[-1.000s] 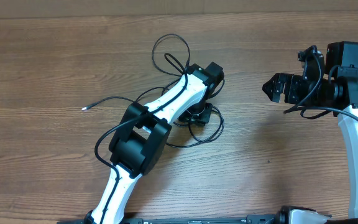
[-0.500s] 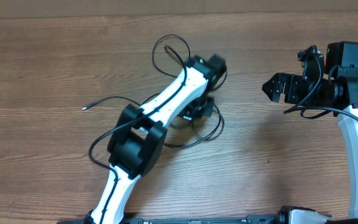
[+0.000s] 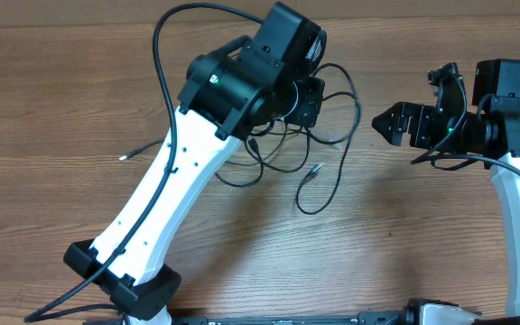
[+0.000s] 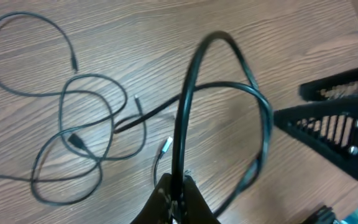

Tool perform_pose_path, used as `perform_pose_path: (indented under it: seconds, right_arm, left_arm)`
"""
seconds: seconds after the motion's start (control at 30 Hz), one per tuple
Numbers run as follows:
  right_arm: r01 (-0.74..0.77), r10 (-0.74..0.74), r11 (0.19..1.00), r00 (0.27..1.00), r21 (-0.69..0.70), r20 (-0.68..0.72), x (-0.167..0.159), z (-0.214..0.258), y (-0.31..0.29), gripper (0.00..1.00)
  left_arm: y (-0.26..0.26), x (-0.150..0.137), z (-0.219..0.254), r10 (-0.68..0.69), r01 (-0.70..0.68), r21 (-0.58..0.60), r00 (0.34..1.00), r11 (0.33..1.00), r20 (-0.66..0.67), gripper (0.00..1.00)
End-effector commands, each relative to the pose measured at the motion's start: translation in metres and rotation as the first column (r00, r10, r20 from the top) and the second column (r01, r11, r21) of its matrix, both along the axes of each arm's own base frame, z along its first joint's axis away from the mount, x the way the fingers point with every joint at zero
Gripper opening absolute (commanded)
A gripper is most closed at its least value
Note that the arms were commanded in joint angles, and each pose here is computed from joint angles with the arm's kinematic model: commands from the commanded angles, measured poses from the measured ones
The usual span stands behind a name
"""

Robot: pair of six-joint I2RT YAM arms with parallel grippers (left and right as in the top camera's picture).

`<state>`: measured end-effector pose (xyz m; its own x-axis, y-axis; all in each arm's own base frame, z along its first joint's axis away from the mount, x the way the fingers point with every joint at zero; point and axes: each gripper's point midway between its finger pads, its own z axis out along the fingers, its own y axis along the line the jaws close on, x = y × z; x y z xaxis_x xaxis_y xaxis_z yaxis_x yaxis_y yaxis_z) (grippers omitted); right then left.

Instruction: Untangle cables

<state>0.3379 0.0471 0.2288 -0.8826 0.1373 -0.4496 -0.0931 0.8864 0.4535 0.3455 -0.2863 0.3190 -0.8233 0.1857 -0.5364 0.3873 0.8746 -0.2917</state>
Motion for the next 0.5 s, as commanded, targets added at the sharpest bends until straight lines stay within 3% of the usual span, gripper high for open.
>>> perform_pose_path:
  seconds: [0.0,0.13,0.4,0.47]
  right_arm:
    - [-0.062,0.056,0.993,0.997,0.098,0.061,0.002,0.022,0.017,1.00]
    - [-0.121,0.105,0.976,0.990,0.183,0.094,0.000,0.034,0.032,1.00]
    - [-0.134,0.114,0.973,0.987,0.189,0.113,0.002,0.037,0.034,1.00]
    - [-0.143,0.120,0.972,0.985,0.186,0.126,0.004,0.038,0.036,0.95]
  left_arm:
    - [-0.008,0.000,0.004,-0.052,0.052,-0.047,0.999,0.998,-0.001,0.04]
    - [-0.011,0.003,0.008,-0.054,0.055,-0.064,0.998,0.996,0.020,0.04]
    - [-0.009,0.006,0.008,-0.034,0.035,-0.053,0.999,0.998,0.027,0.04]
    - [-0.017,0.002,0.011,-0.066,0.067,-0.092,0.998,0.993,0.017,0.04]
